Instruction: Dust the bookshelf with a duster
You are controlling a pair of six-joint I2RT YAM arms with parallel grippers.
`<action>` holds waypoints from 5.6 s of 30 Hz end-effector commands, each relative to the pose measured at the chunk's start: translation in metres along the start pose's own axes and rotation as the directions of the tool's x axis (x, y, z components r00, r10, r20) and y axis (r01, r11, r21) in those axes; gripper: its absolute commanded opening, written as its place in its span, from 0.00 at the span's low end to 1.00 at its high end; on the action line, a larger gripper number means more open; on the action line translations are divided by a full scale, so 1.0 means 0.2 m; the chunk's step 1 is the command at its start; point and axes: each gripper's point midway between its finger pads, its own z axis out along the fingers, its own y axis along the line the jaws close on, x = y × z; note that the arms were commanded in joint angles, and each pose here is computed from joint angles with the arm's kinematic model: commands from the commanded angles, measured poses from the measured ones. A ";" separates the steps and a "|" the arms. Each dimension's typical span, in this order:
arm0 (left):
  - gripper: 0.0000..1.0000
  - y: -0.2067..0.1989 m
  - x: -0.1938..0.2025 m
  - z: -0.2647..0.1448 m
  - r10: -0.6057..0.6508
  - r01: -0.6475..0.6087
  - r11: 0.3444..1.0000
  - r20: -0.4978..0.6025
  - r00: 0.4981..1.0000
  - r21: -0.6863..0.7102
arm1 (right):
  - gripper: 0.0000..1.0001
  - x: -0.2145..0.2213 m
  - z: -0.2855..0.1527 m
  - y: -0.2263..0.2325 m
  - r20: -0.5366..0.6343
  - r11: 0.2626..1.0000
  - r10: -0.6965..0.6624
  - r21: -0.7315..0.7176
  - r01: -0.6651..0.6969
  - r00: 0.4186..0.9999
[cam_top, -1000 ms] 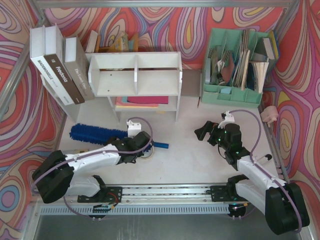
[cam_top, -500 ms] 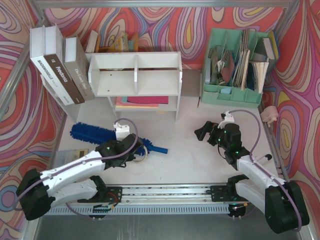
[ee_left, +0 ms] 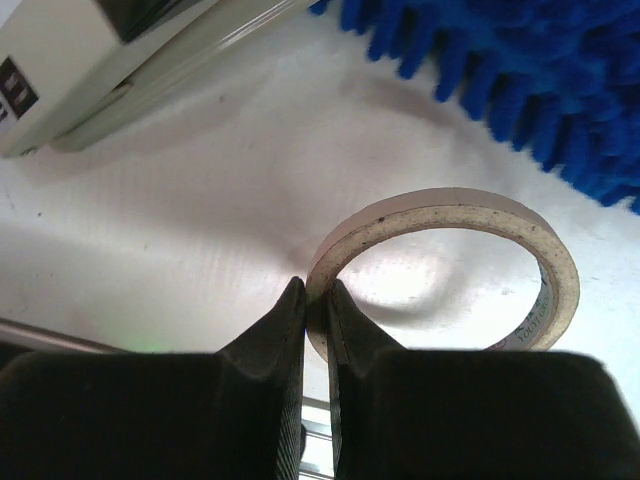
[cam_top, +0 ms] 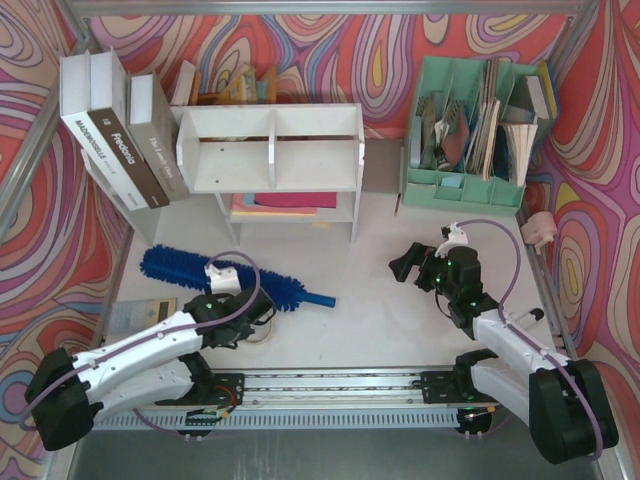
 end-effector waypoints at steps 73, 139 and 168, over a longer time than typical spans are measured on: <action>0.80 0.25 -0.43 0.08 -0.955 0.977 0.145 0.235 0.179 -0.156 | 0.97 -0.03 0.01 0.02 0.020 1.000 0.008 -0.013 -0.008 1.000; 0.00 0.68 -0.17 -0.17 -0.821 0.906 0.223 0.432 0.373 -0.359 | 0.97 -0.03 0.02 0.01 0.021 1.000 0.014 -0.002 -0.014 1.000; 0.01 0.71 -0.05 0.00 -0.849 0.884 0.199 0.375 0.371 -0.424 | 0.97 -0.03 0.02 0.01 0.022 1.000 0.014 0.006 -0.014 1.000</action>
